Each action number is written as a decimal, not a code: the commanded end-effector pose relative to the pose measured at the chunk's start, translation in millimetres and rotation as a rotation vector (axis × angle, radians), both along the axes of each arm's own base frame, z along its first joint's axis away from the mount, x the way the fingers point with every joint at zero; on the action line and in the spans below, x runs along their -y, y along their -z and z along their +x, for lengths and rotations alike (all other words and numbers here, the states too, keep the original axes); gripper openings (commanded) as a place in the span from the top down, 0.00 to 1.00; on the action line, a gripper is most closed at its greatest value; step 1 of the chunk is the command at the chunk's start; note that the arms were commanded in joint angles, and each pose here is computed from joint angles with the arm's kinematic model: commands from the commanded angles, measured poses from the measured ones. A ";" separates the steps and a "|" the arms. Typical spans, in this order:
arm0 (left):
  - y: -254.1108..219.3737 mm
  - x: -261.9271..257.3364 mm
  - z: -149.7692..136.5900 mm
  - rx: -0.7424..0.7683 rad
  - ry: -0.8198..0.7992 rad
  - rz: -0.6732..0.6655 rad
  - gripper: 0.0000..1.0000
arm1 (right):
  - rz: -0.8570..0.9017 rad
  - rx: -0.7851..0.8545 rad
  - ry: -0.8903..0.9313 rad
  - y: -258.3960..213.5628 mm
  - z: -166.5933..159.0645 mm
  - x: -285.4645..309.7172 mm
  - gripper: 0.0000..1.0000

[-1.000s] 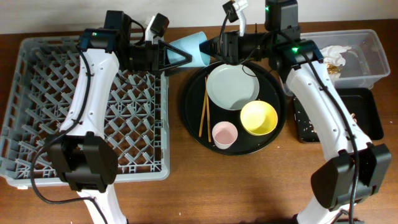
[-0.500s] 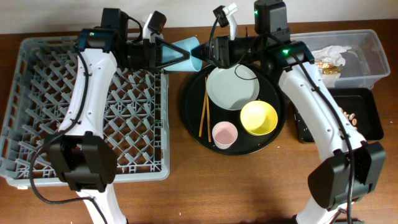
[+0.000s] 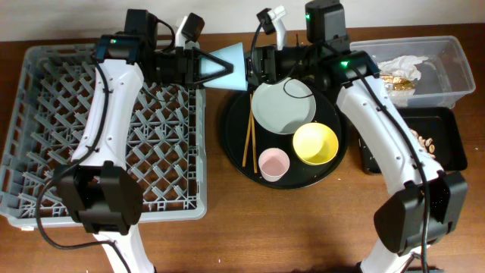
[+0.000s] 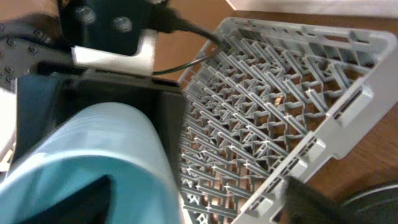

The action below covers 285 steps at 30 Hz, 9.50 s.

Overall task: Sort waste into correct bins and load items into the dishwasher rack
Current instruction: 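Hand the blue cup from the right gripper to the left gripper, then place the blue cup upside down in the rack with the left gripper, then grasp the pink cup with the right gripper and lift it, then hand the pink cup from the right gripper to the left gripper, then place the pink cup upside down in the rack with the left gripper, then reach the left gripper to the yellow bowl and grasp it, then carry the yellow bowl to the rack and set it down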

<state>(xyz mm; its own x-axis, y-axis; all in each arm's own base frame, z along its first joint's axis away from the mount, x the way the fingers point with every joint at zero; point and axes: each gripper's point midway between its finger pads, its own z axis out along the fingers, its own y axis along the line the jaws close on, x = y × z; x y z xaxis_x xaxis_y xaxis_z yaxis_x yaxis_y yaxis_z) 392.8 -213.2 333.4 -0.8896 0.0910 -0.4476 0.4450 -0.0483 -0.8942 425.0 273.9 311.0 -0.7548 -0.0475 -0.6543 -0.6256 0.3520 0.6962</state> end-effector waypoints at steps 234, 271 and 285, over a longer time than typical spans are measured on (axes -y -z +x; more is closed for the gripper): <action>246.7 155.4 -18.0 0.209 -0.074 1.223 0.18 | -0.764 -0.767 0.953 198.1 -75.3 321.2 0.32; -9.8 -29.0 29.6 0.671 -0.834 1.717 0.99 | -0.793 -0.745 0.923 199.2 -77.5 325.4 0.31; 35.6 -254.1 -43.1 0.238 -0.995 2.399 0.99 | -0.783 -0.716 0.936 198.1 -70.1 327.0 0.30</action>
<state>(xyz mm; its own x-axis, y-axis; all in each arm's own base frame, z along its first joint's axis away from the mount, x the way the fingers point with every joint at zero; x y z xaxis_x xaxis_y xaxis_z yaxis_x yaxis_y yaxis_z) 351.7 31.2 293.8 -0.9478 0.1153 -0.2972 -0.1512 0.6580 0.7376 349.6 -51.3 102.1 -0.8641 0.4886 -0.1205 0.4647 0.8667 0.1814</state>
